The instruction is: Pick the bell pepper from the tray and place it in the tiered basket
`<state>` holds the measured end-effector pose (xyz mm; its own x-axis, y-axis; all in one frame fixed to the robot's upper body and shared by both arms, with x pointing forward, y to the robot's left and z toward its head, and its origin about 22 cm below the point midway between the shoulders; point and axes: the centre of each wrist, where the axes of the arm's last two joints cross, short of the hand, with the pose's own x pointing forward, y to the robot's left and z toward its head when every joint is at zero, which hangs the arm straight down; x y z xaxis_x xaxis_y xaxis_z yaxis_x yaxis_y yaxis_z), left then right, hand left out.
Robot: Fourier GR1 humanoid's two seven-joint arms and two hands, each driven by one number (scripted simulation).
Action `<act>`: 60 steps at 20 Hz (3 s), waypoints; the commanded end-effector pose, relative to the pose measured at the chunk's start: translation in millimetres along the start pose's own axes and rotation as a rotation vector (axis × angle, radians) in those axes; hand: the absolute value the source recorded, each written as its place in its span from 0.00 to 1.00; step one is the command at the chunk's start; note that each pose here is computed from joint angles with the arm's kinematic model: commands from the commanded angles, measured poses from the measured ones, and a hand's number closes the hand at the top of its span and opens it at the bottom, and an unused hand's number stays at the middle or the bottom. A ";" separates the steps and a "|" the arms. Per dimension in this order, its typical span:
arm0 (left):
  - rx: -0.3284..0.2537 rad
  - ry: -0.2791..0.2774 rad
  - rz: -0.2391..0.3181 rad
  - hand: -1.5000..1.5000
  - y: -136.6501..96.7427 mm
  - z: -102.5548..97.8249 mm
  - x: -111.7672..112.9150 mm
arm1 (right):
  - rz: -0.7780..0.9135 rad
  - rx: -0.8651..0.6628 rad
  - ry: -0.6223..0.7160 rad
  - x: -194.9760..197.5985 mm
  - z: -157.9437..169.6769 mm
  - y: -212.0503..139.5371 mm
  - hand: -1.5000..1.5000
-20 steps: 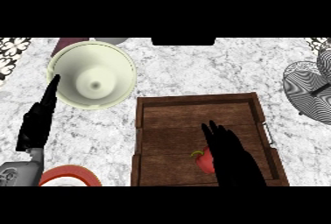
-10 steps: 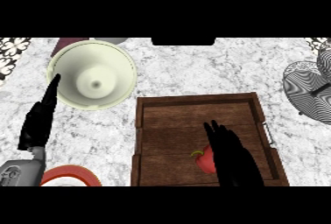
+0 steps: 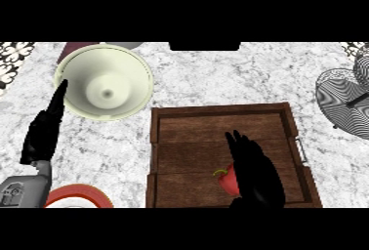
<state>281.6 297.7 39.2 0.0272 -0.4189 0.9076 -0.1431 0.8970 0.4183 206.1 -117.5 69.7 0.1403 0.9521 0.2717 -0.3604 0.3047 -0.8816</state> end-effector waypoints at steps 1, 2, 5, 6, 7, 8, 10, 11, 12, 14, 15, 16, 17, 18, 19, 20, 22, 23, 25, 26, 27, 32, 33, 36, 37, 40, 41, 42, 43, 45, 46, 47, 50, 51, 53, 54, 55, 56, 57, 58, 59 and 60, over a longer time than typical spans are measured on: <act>-0.019 0.016 0.011 0.50 1.9 -1.8 20.5 | 0.007 0.040 0.036 7.2 -3.9 4.3 0.00; -0.021 0.011 -0.001 0.50 -2.7 -3.3 -3.2 | 0.013 0.043 0.027 14.7 -12.2 22.7 0.00; -0.034 0.004 0.012 0.50 11.3 -7.0 3.4 | 0.013 0.084 0.038 14.8 -19.7 16.3 0.00; -0.025 0.015 0.024 0.50 2.3 11.2 -13.9 | 0.026 0.124 0.043 19.8 -7.0 22.2 1.00; -0.019 0.004 0.010 0.50 -4.8 -0.5 -5.5 | 0.075 0.202 0.042 4.1 -21.2 37.3 1.00; -0.031 0.008 -0.005 0.50 -4.5 6.9 -8.9 | 0.099 0.209 -0.019 19.7 -21.8 35.7 1.00; -0.042 -0.002 0.011 0.50 1.9 0.9 7.1 | 0.243 0.144 -0.058 5.2 -19.7 46.3 1.00; -0.022 -0.003 0.002 0.50 -1.9 6.7 3.8 | 0.254 0.121 -0.068 9.7 -21.2 19.2 1.00; -0.024 0.009 -0.008 0.50 -19.0 -1.2 5.4 | 0.249 0.118 -0.081 14.7 7.1 42.1 1.00; -0.005 0.006 0.016 0.50 -0.9 6.4 -2.6 | 0.206 0.110 -0.070 10.9 -12.8 32.3 1.00; -0.011 0.012 0.012 0.50 -2.4 -2.5 -6.7 | 0.154 0.092 -0.074 9.8 4.3 30.1 1.00; -0.005 0.005 -0.004 0.50 -1.8 -1.0 12.6 | 0.082 0.104 -0.080 14.5 -3.8 26.5 1.00; -0.035 0.008 0.003 0.50 -6.4 1.2 12.7 | 0.055 0.104 -0.068 26.5 -3.6 19.1 1.00; -0.029 0.001 0.019 0.50 -2.8 -3.2 1.0 | 0.037 0.116 -0.083 23.6 5.5 23.3 1.00; -0.020 0.006 0.008 0.50 -4.0 5.3 2.3 | 0.033 0.101 -0.078 11.4 5.6 18.4 1.00; -0.015 0.015 0.023 0.50 -7.3 8.4 -15.1 | -0.022 0.086 -0.080 7.4 7.6 7.9 1.00; -0.027 0.025 0.004 0.50 3.3 2.4 -7.6 | -0.047 0.042 -0.094 13.9 14.9 -2.4 1.00; -0.012 0.012 0.010 0.50 -5.2 6.2 16.2 | -0.047 0.024 -0.100 13.9 17.0 0.1 1.00; -0.035 0.007 0.018 0.50 -17.6 5.4 0.2 | -0.181 -0.095 -0.022 23.9 -2.7 -14.3 1.00; -0.007 -0.006 0.011 0.50 -4.6 5.4 -8.7 | -0.225 -0.137 0.082 11.2 -28.9 -29.8 1.00; -0.027 -0.016 0.001 0.50 -3.2 1.4 3.5 | -0.288 -0.171 0.191 18.0 -39.6 -43.7 1.00; -0.063 -0.028 0.021 0.50 -10.1 1.1 6.9 | -0.504 -0.463 0.449 1.9 -77.3 -93.5 1.00; -0.045 -0.030 0.015 0.50 -9.5 -0.4 6.9 | -0.526 -0.538 0.466 2.7 -82.2 -103.9 1.00; -0.056 -0.025 -0.003 0.50 -9.3 -3.2 4.5 | -0.500 -0.764 0.485 11.5 -92.6 -146.5 1.00; -0.074 -0.034 0.013 0.50 -14.6 -3.4 10.0 | -0.474 -0.821 0.514 8.7 -99.9 -157.1 1.00; -0.077 -0.036 0.003 0.50 -13.2 -0.5 8.9 | -0.453 -0.957 0.535 14.6 -106.0 -203.5 1.00; -0.064 -0.038 0.008 0.50 -24.2 2.8 3.2 | -0.444 -0.976 0.535 30.4 -111.9 -199.4 1.00; -0.067 -0.044 0.005 0.50 -12.8 6.3 2.0 | -0.452 -1.027 0.549 15.8 -114.1 -218.5 1.00; -0.063 -0.034 0.027 0.50 -16.8 -6.9 14.3 | -0.394 -1.036 0.557 23.0 -123.8 -218.9 1.00; -0.042 -0.040 0.002 0.50 -7.2 -0.8 13.9 | -0.351 -1.055 0.599 27.5 -123.4 -247.8 1.00; -0.048 -0.019 0.012 0.50 -22.2 5.7 4.7 | -0.307 -1.064 0.624 24.5 -124.4 -261.7 1.00; -0.046 -0.015 0.011 0.50 2.2 -9.1 4.9 | -0.231 -1.052 0.657 36.6 -120.9 -264.7 1.00; -0.037 -0.007 0.008 0.50 -15.2 1.2 7.9 | -0.241 -0.998 0.672 37.1 -129.6 -279.4 1.00; -0.040 -0.013 -0.009 0.50 -0.4 2.4 6.4 | -0.278 -0.982 0.638 20.1 -132.5 -288.3 1.00; -0.038 -0.012 0.025 0.50 -0.9 -6.2 7.1 | -0.337 -1.003 0.611 -3.6 -134.7 -296.8 1.00; -0.046 0.006 0.023 0.50 -14.3 2.3 10.1 | -0.338 -0.987 0.593 29.5 -127.5 -307.1 1.00; -0.036 0.007 0.023 0.50 -10.7 4.3 -5.6 | -0.355 -0.988 0.604 -7.8 -142.7 -286.0 1.00; -0.032 -0.001 0.004 0.50 -0.6 -1.3 -0.3 | -0.347 -0.992 0.579 -4.3 -136.3 -299.4 1.00; -0.028 -0.009 0.016 0.50 -23.2 9.5 3.8 | -0.264 -0.963 0.601 -19.4 -135.5 -316.4 1.00; -0.034 -0.008 0.026 0.50 -21.8 1.7 3.7 | -0.243 -0.943 0.625 -34.1 -153.6 -297.7 1.00; -0.024 -0.005 0.009 0.50 -2.5 -1.1 -5.3 | -0.257 -0.964 0.614 -44.6 -152.0 -307.3 1.00; -0.033 0.010 0.007 0.50 -2.0 -3.6 4.7 | -0.230 -0.977 0.613 -35.1 -150.7 -309.1 1.00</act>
<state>282.4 290.5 38.3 0.0191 -0.4107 0.9116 -0.1187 0.9043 0.4100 445.2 -230.1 273.7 0.6126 0.6197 0.4907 0.5648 0.0912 -0.8202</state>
